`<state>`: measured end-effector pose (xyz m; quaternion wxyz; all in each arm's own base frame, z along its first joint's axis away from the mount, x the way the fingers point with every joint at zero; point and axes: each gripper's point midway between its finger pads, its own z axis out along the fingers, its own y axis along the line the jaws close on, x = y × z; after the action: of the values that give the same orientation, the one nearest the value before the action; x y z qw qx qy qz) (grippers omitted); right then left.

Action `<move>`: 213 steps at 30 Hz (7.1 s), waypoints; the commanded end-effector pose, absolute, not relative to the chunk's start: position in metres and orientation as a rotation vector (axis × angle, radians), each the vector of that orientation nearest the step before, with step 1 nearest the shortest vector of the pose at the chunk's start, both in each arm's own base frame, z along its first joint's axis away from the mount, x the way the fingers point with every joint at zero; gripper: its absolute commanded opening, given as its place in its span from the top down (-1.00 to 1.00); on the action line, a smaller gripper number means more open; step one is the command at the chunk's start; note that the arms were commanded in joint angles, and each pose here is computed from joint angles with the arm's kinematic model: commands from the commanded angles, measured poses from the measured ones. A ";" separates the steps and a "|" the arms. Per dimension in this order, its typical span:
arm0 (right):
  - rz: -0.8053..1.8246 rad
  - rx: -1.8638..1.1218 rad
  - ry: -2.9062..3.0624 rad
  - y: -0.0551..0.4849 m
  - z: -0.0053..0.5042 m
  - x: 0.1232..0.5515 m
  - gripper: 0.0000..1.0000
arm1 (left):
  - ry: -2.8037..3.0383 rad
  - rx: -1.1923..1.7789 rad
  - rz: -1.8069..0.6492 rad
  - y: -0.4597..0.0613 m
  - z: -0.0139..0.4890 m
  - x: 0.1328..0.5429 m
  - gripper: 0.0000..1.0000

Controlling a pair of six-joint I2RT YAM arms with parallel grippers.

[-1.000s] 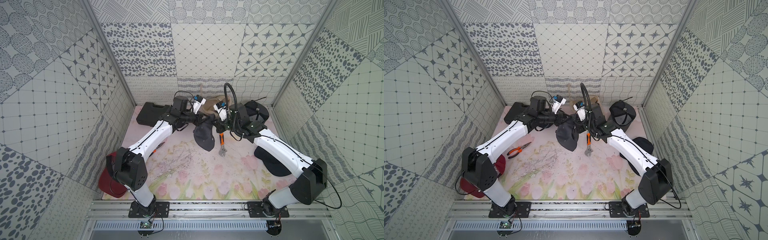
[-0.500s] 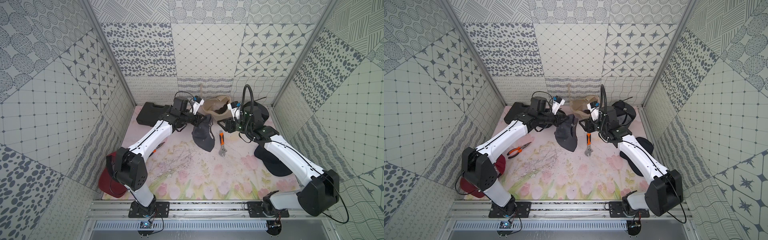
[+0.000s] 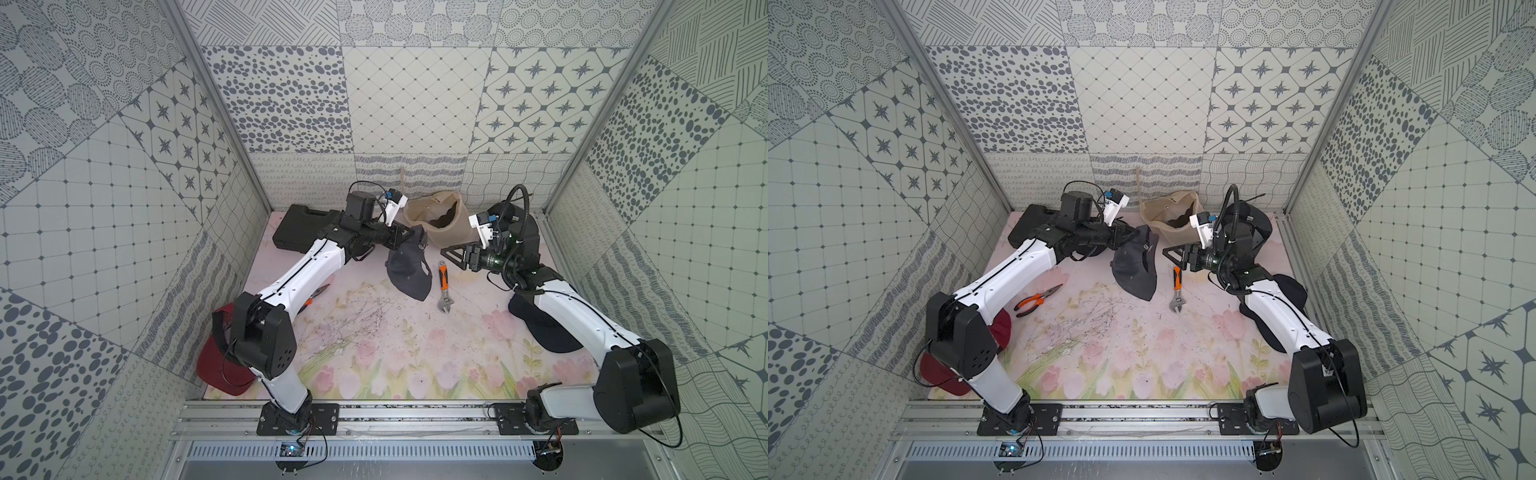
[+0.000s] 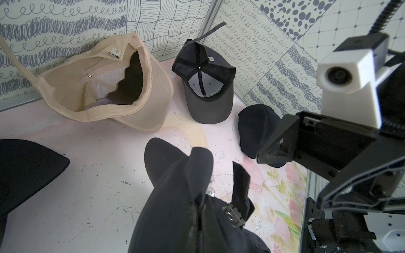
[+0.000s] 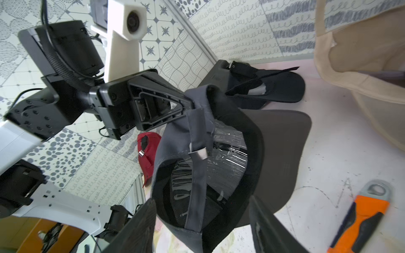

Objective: Open the adjustable buckle of the baseball cap
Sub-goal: Open the adjustable buckle on the baseball cap, then pull the adjustable strap on the baseball cap, then place the baseball cap at the center of the board.

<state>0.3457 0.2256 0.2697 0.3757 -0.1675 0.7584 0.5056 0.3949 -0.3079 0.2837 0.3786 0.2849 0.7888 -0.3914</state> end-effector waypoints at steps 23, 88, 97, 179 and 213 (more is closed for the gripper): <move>1.510 -0.509 1.851 0.276 0.259 0.340 -0.05 | 1.759 0.828 -1.296 -0.330 0.342 0.376 1.00; 1.571 -0.833 1.705 0.309 0.312 0.327 1.00 | 1.671 1.081 -1.090 -0.308 0.295 0.342 -0.16; 1.603 -0.875 1.680 0.315 0.319 0.320 1.00 | 1.667 1.073 -1.034 -0.313 0.292 0.350 0.10; 1.553 -0.768 1.835 0.300 0.278 0.336 1.00 | 1.538 0.776 -0.951 -0.307 0.344 0.365 1.00; 0.949 -0.236 1.924 0.178 0.278 0.364 -0.96 | 1.787 0.604 -0.782 -0.241 0.298 0.398 1.00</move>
<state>0.3564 0.1929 0.2851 0.4581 -0.1260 0.7732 0.4200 0.3921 -0.2561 0.3111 0.5326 0.2644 0.7357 -0.3242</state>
